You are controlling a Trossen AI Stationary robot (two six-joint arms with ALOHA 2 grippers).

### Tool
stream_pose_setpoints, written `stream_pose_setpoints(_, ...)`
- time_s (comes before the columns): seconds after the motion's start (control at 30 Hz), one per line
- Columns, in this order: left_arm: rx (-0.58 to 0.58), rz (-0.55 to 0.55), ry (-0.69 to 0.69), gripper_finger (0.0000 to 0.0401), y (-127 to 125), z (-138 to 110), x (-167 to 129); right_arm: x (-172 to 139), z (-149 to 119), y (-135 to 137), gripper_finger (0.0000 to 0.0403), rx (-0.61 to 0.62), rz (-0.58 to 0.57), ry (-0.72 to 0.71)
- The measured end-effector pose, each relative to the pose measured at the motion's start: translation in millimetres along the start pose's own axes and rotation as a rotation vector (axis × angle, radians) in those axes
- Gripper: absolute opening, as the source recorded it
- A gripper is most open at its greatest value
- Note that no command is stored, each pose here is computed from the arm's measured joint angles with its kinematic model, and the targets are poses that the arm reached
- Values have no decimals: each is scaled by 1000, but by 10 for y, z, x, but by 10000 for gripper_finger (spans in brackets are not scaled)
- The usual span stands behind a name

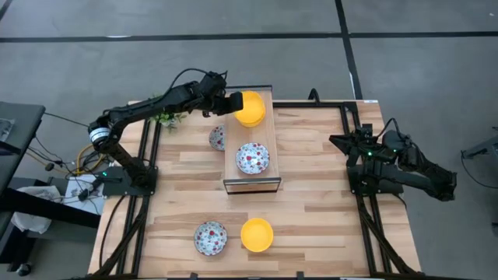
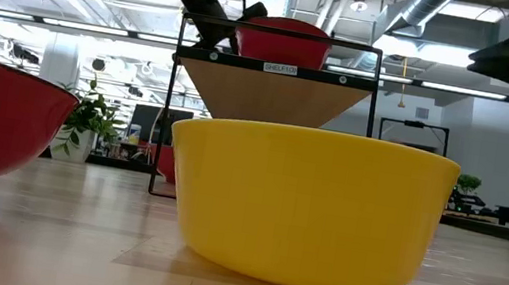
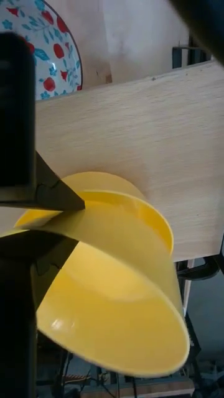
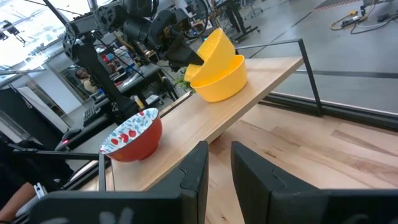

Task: Pick & Place Mini bowls
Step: Stack the top yellow bowl on top of the yellow bowl on the shelf, then stack the yellow bowl on top of the yellow bowls on the shelf

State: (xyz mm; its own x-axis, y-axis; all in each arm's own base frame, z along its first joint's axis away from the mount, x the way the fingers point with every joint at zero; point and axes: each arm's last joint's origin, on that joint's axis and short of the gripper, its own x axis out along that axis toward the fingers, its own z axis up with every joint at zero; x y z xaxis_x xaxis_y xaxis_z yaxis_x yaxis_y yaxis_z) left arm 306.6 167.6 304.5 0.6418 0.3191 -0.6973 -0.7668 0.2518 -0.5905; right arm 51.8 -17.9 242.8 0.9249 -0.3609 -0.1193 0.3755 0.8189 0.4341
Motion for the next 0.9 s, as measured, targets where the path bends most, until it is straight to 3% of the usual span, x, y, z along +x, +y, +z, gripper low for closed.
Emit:
stream_pose_setpoints(0.5,-2,-3,-6,107,4,14,-2,0,0,0,58,0,0,0)
stream_pose_setpoints(0.9,36,-27,-23,121,-19,25,-94,0,0,0,58,0,1,0)
